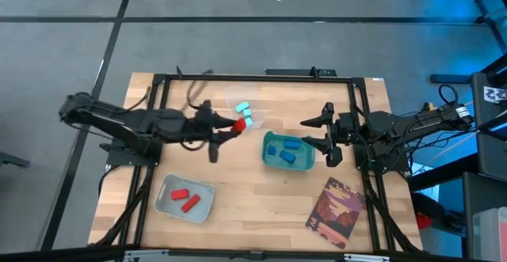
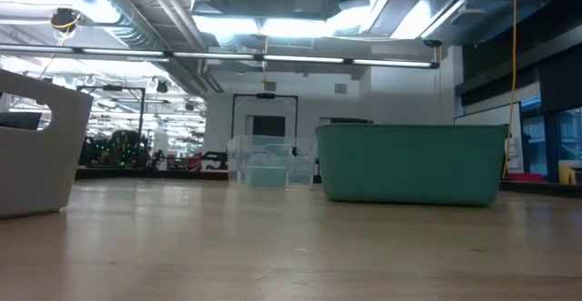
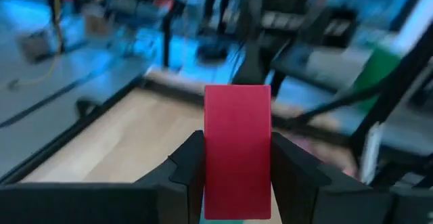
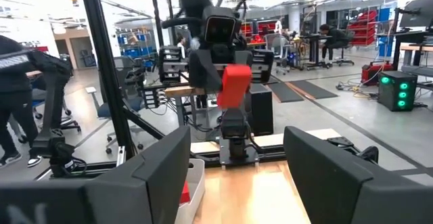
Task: Sort & place blocks by color
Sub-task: Put the red block into the gray bin
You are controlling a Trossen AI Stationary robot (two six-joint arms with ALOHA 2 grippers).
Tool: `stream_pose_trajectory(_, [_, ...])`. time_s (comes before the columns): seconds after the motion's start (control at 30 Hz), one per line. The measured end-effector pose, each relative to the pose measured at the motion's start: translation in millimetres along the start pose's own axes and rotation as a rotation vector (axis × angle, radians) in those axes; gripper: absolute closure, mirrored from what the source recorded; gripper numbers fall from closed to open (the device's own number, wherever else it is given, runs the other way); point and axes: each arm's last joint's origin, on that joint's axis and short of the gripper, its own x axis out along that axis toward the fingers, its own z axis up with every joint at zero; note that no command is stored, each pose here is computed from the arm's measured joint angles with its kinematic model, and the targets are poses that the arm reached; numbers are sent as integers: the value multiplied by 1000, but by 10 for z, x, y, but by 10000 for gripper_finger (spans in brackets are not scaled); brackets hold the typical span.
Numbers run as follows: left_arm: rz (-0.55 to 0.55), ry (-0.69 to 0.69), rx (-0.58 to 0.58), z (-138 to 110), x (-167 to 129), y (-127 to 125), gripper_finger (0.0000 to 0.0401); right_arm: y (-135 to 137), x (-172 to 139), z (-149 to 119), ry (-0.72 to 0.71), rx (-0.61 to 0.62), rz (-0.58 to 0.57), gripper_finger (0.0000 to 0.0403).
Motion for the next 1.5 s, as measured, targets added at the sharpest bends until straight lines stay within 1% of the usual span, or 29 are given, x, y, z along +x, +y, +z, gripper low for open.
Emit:
stream_pose_trajectory(0.17, [-100,-200,-86,-195,-179,169,281,-1,0,-1,1,0,0,162])
stream_pose_trajectory(0.3, [-132,-289,-125,-374,-230,245,281,0,0,-2,2,0,0,162])
stream_pose_trajectory(0.4, [-148,-301,-131,-430,-234,258,281,0,0,-1,1,-1,0,162])
stream_pose_trajectory(0.77, [-152,-306,-140,-424,-238,257,281,-1,0,-1,1,0,-1,162])
stream_pose_trajectory(0.87, [-171,-291,-157,-420,-237,250,281,0,0,-1,1,0,0,162])
stream_pose_trajectory(0.97, [-212,-192,-136,-343,-247,199,281,0,0,-1,1,0,0,162])
stream_pose_trajectory(1.03, [-238,-73,-115,-277,-290,129,281,0,0,-1,1,0,0,162])
stream_pose_trajectory(1.1, [-243,72,-97,-244,-319,36,281,0,0,-1,1,4,0,162])
stream_pose_trajectory(1.2, [-238,338,-52,-290,-394,-121,281,0,0,-2,2,4,0,162])
stream_pose_trajectory(1.23, [-238,407,-51,-305,-415,-190,281,0,0,-5,5,4,-1,162])
stream_pose_trajectory(1.33, [-249,616,-26,-483,-466,-400,281,-1,0,-7,7,4,-1,162])
stream_pose_trajectory(1.43, [-266,770,-25,-737,-494,-636,281,-1,0,-12,12,3,-1,162])
stream_pose_trajectory(1.5, [-252,875,1,-940,-522,-777,281,-1,0,-12,12,3,-1,162])
